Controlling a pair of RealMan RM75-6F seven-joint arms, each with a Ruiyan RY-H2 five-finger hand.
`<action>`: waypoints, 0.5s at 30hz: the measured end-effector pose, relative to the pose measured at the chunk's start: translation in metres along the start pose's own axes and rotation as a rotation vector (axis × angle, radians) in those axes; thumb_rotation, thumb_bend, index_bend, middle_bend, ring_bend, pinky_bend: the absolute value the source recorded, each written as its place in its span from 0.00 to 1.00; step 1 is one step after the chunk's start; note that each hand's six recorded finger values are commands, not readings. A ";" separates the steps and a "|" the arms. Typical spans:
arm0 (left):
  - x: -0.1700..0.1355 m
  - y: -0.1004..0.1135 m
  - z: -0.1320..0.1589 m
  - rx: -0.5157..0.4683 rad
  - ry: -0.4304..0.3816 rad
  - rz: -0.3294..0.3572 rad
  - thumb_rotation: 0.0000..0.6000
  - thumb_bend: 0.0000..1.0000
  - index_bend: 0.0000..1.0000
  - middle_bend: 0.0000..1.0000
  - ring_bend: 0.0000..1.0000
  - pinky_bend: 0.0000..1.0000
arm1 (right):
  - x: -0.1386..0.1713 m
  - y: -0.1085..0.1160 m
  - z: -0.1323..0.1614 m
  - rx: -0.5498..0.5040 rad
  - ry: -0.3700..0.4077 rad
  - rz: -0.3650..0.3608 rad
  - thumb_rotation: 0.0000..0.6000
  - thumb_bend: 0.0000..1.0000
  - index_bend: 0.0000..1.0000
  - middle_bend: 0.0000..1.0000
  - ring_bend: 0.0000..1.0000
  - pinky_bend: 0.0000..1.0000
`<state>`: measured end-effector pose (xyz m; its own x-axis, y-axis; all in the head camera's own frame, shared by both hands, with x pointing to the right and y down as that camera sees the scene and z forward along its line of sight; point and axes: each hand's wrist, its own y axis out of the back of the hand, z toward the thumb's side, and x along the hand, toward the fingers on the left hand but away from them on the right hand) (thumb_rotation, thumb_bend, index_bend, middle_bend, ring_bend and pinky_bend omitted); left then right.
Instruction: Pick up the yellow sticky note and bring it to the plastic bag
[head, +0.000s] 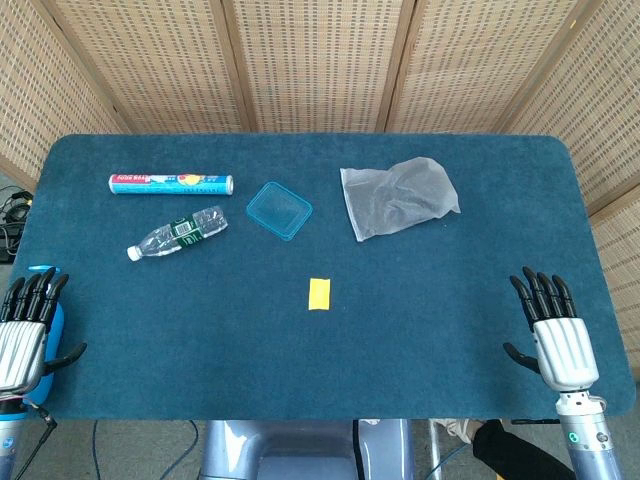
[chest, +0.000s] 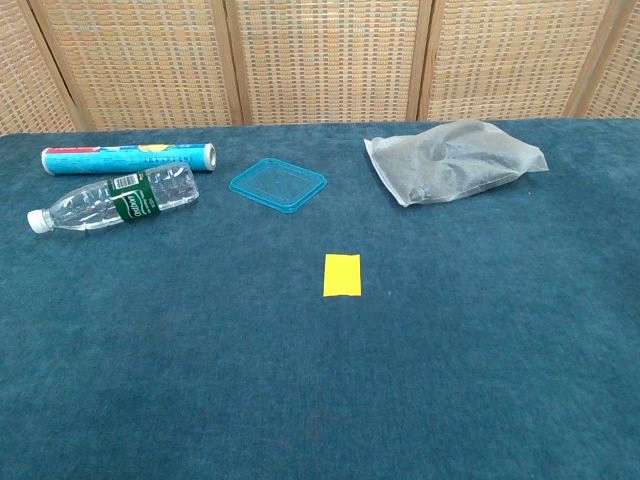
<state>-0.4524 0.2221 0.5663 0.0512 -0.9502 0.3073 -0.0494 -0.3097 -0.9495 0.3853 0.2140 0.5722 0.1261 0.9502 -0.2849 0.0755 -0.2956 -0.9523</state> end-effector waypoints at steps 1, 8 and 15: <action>0.000 0.000 0.000 0.000 0.002 0.000 1.00 0.15 0.00 0.00 0.00 0.00 | 0.000 -0.001 0.000 0.002 0.000 0.003 1.00 0.15 0.00 0.00 0.00 0.00; 0.001 0.003 -0.003 -0.007 0.011 0.010 1.00 0.15 0.00 0.00 0.00 0.00 | 0.000 -0.004 0.001 0.013 0.002 0.019 1.00 0.15 0.00 0.00 0.00 0.00; 0.002 0.004 -0.003 -0.007 0.011 0.011 1.00 0.15 0.00 0.00 0.00 0.00 | -0.001 -0.006 0.003 0.004 0.003 0.029 1.00 0.15 0.00 0.00 0.00 0.00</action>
<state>-0.4551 0.2190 0.5635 0.0398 -0.9539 0.2974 -0.0573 -0.2994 -0.9524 0.3820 0.2152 0.5775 0.1314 0.9408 -0.3123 0.0679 -0.3229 -0.9440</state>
